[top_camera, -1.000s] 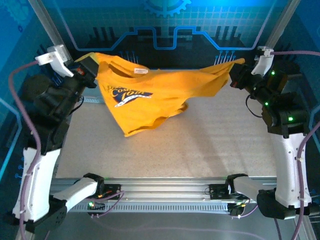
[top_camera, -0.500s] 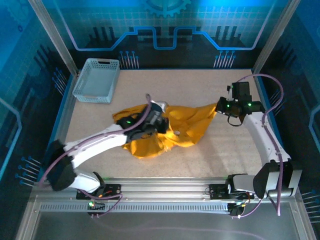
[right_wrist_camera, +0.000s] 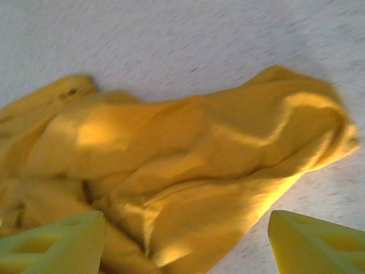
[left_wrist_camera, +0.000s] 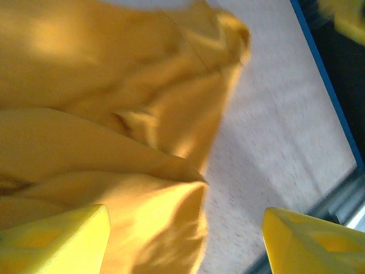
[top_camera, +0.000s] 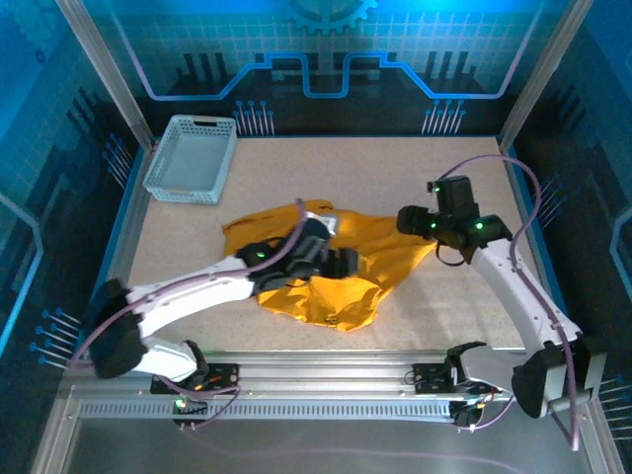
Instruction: Fold the inside-out t-shirt
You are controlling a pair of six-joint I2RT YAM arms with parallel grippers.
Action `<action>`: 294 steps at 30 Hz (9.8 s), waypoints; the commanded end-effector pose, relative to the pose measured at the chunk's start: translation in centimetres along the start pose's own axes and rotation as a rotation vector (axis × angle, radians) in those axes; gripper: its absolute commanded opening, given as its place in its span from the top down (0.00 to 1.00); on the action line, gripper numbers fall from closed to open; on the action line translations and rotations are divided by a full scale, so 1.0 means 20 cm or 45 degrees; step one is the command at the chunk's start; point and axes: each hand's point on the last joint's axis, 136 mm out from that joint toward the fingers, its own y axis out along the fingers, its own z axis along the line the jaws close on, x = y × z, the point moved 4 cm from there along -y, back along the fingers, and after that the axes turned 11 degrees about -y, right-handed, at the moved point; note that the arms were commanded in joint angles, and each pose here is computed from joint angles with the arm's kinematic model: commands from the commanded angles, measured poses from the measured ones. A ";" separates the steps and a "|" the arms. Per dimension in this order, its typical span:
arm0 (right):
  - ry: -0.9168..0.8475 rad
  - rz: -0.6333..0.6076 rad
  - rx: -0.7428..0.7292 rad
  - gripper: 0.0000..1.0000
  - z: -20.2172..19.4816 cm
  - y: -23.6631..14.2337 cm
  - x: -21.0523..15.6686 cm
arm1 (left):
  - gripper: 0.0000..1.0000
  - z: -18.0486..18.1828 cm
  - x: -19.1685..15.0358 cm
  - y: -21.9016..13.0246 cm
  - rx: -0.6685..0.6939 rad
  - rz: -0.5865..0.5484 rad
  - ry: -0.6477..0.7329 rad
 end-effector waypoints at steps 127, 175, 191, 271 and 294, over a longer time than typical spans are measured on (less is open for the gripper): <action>-0.161 0.390 0.104 0.93 0.41 0.37 -0.74 | 1.00 0.53 -0.35 0.21 0.459 0.123 -0.051; -0.244 0.148 0.140 1.00 0.41 0.26 -0.43 | 0.54 0.28 -0.22 0.20 0.361 0.246 0.057; -0.223 0.143 0.185 1.00 0.41 0.25 -0.49 | 0.57 0.43 -0.23 0.48 0.494 0.205 0.001; -0.140 0.170 0.059 1.00 0.32 0.22 -0.78 | 0.90 0.33 -0.35 0.31 0.142 0.228 -0.219; -0.111 0.082 0.264 1.00 0.54 0.29 -0.64 | 0.97 0.75 -0.24 -0.20 -0.362 -0.212 -0.611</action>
